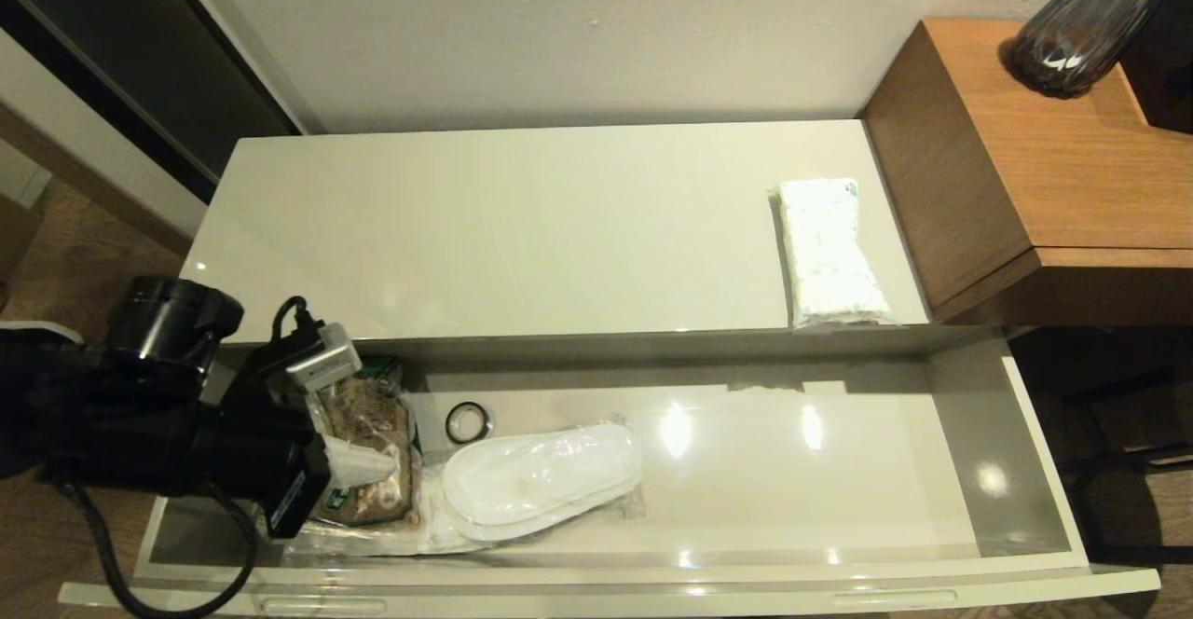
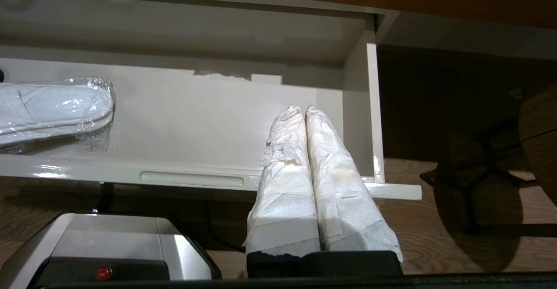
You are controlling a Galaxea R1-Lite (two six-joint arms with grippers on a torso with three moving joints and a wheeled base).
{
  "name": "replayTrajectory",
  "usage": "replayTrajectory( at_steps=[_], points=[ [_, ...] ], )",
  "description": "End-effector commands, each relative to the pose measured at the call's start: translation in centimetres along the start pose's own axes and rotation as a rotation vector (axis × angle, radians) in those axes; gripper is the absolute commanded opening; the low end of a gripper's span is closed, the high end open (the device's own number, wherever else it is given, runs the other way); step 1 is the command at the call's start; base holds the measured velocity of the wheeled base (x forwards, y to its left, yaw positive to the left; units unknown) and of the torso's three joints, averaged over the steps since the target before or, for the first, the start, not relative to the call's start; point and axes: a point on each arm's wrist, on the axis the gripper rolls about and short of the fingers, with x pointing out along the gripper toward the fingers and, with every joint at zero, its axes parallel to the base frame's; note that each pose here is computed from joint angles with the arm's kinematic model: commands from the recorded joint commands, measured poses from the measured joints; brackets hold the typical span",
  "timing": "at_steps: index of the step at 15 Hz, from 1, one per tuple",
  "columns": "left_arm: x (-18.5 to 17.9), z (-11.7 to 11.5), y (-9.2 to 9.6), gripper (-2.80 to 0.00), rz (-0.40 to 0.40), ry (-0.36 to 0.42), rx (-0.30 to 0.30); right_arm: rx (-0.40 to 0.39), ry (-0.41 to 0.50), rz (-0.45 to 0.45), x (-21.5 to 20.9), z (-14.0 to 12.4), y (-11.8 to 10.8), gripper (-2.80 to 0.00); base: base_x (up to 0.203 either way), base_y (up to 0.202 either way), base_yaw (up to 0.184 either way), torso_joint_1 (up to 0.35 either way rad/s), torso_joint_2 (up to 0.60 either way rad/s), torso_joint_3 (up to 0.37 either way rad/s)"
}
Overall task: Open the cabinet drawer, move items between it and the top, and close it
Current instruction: Take out the disposable slippers from the drawer
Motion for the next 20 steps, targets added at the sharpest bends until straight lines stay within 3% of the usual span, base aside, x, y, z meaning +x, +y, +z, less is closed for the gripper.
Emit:
replayTrajectory(
  at_steps=[1, 6, 9, 11, 14, 17, 20],
  points=[
    [3.6, -0.6, 1.7, -2.8, -0.083, 0.058, 0.017, -0.001, 0.002, 0.0, 0.0, 0.0, 0.0, -2.8, 0.0, 0.0, 0.0, 0.0, 0.0, 0.0],
    [7.4, -0.7, 3.1, -2.8, -0.171, 0.084, 0.075, -0.001, 0.003, 0.0, 0.0, 0.0, 0.0, -2.8, 0.0, 0.0, 0.0, 0.0, 0.0, 0.0],
    [8.5, -0.7, 3.0, -2.8, -0.178, 0.106, 0.107, -0.001, 0.002, 0.001, 0.0, 0.0, 0.0, -2.8, 0.0, 0.0, 0.0, 0.0, 0.0, 0.0],
    [8.7, -0.5, 3.2, -2.8, -0.069, 0.152, 0.143, -0.001, 0.002, 0.0, 0.0, 0.0, 0.0, -2.8, 0.0, 0.0, 0.0, 0.0, 0.0, 0.0],
    [8.2, -0.2, 3.2, -2.8, 0.06, 0.082, 0.219, -0.001, 0.002, 0.0, 0.0, 0.0, 0.0, -2.8, 0.0, 0.0, 0.0, 0.0, 0.0, 0.0],
    [7.3, -1.2, 2.3, -2.8, 0.216, 0.114, 0.25, -0.001, 0.002, 0.001, 0.0, 0.0, 0.0, -2.8, 0.0, 0.0, 0.0, 0.0, 0.0, 0.0],
    [7.6, -2.3, 0.5, -2.8, 0.236, 0.12, 0.289, -0.001, 0.002, 0.001, 0.0, 0.0, 0.0, -2.8, 0.0, 0.0, 0.0, 0.0, 0.0, 0.0]
  ],
)
